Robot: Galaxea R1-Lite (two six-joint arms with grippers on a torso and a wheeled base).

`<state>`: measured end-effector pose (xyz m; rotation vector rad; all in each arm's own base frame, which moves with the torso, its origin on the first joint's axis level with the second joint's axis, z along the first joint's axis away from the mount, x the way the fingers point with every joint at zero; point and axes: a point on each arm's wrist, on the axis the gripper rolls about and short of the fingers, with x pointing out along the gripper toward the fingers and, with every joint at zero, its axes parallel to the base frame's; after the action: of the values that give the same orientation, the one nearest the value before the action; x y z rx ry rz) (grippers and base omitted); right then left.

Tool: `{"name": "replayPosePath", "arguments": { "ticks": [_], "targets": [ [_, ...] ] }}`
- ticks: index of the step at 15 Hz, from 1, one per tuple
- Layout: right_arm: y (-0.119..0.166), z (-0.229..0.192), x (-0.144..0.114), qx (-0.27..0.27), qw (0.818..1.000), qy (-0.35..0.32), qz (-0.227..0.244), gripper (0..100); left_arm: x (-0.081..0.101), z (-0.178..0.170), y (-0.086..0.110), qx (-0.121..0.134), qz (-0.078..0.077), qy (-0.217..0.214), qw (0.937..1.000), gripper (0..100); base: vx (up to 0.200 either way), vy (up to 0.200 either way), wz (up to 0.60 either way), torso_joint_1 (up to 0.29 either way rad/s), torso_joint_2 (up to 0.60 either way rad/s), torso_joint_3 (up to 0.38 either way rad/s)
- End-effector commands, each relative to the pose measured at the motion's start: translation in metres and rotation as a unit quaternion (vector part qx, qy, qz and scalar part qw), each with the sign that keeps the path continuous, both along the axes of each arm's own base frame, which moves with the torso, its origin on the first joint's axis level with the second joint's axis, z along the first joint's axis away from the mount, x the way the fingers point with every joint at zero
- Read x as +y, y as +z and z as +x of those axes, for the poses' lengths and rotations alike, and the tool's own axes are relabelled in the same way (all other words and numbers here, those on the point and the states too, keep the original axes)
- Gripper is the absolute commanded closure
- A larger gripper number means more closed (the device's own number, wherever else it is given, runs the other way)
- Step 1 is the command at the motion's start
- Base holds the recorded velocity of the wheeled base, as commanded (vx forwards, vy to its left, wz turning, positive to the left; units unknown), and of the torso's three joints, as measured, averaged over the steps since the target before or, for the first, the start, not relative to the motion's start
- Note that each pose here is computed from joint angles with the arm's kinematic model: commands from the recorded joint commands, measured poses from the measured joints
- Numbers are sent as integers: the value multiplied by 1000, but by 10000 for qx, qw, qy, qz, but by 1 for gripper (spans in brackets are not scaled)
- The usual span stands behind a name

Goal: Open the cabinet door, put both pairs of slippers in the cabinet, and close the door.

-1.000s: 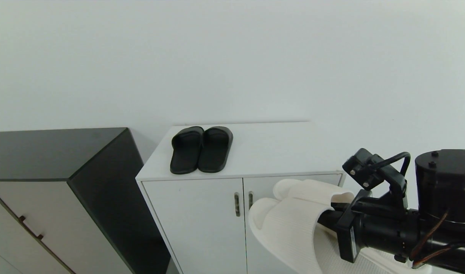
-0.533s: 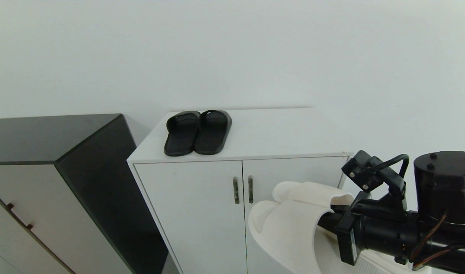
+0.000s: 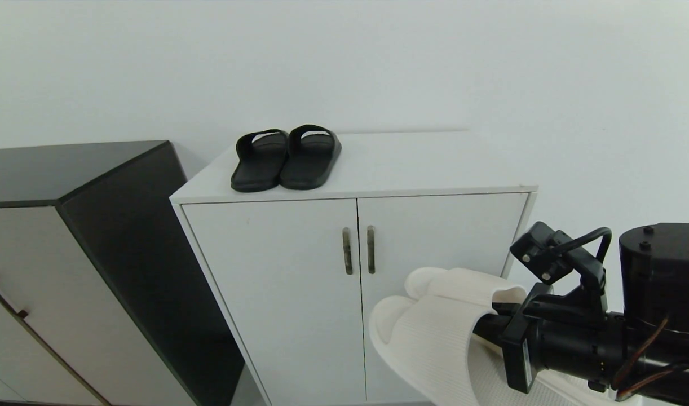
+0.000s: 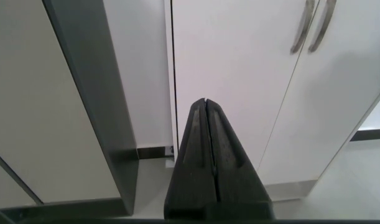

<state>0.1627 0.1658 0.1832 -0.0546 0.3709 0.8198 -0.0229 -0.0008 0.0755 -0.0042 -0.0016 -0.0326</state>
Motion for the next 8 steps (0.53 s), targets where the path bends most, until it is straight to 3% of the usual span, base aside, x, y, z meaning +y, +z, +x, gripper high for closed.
{"name": "replayPosePath", "arguments": {
  "ticks": [1, 8],
  "targets": [
    [-1, 0, 0, 17, 10000, 0, -16, 100, 0, 0, 0, 1, -2, 2, 10000, 100, 0, 0, 0, -168, 481, 305],
    [4, -6, -5, -230, 9997, 99, -70, 100, 0, 0, 0, 1, -2, 2, 10000, 100, 0, 0, 0, -140, 464, 325]
  ]
}}
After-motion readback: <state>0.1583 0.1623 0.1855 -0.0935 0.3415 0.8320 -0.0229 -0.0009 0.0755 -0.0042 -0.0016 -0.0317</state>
